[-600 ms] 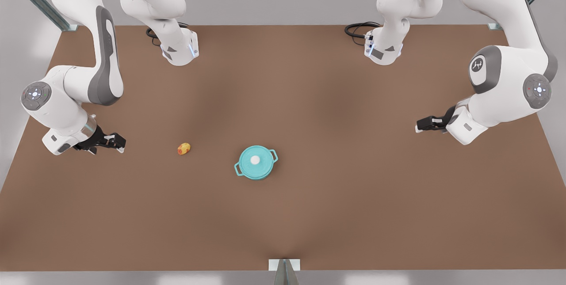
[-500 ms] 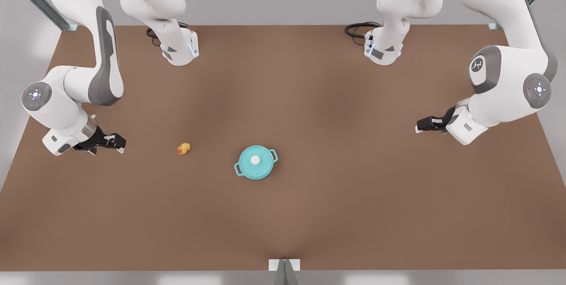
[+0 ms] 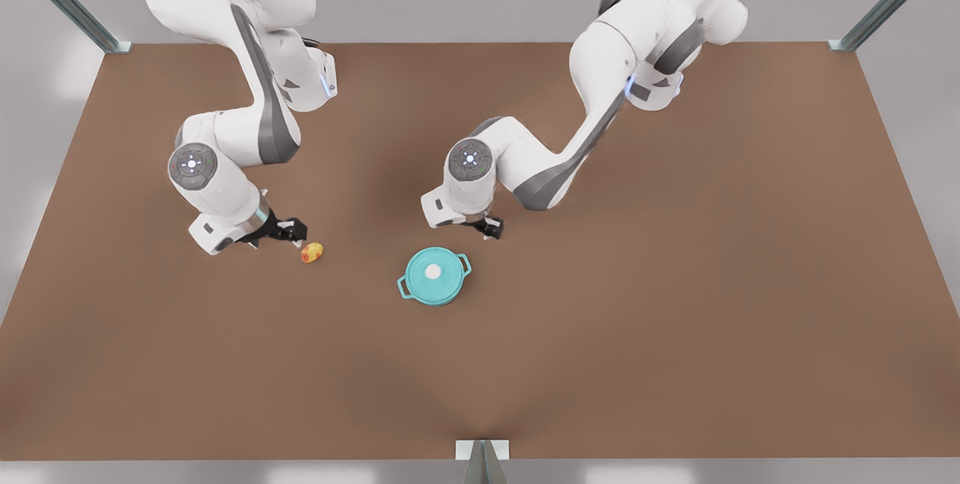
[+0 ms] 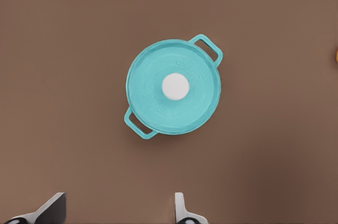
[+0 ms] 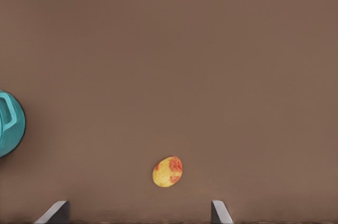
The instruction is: Open the pot lid and put the potato into the pot
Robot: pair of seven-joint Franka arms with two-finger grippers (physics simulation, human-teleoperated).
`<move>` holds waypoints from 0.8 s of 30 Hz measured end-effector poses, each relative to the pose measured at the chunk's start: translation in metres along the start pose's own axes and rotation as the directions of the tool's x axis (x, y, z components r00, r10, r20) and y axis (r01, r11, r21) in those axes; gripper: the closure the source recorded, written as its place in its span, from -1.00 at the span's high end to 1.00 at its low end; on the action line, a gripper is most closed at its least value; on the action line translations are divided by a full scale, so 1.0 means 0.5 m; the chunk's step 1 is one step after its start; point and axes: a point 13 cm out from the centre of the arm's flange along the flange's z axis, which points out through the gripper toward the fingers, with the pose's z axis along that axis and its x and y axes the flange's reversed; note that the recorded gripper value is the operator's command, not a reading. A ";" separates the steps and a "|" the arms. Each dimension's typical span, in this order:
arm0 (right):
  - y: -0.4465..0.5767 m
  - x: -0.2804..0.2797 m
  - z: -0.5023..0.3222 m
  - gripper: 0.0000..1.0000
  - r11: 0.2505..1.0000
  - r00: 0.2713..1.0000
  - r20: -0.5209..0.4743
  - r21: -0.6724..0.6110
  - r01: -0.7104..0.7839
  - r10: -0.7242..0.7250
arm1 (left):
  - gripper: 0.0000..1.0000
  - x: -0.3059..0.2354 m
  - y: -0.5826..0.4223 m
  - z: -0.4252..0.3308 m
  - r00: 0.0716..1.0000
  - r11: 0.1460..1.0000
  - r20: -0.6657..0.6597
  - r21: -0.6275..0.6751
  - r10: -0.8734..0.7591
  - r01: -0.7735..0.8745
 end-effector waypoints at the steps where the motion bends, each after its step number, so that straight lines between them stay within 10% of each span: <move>1: 0.010 0.024 0.032 1.00 1.000 1.000 -0.024 0.004 -0.009 0.009 | 1.00 -0.013 -0.035 0.031 0.999 1.000 0.033 -0.004 -0.020 0.020; 8: 0.016 0.079 0.218 1.00 0.990 0.984 -0.104 0.016 -0.142 0.143 | 1.00 -0.070 -0.100 0.087 0.954 0.977 0.216 -0.007 -0.207 0.213; 24: 0.019 0.049 0.303 1.00 0.932 0.930 0.065 -0.060 -0.358 0.362 | 1.00 -0.157 -0.063 0.180 0.815 0.879 0.331 0.131 -0.476 0.459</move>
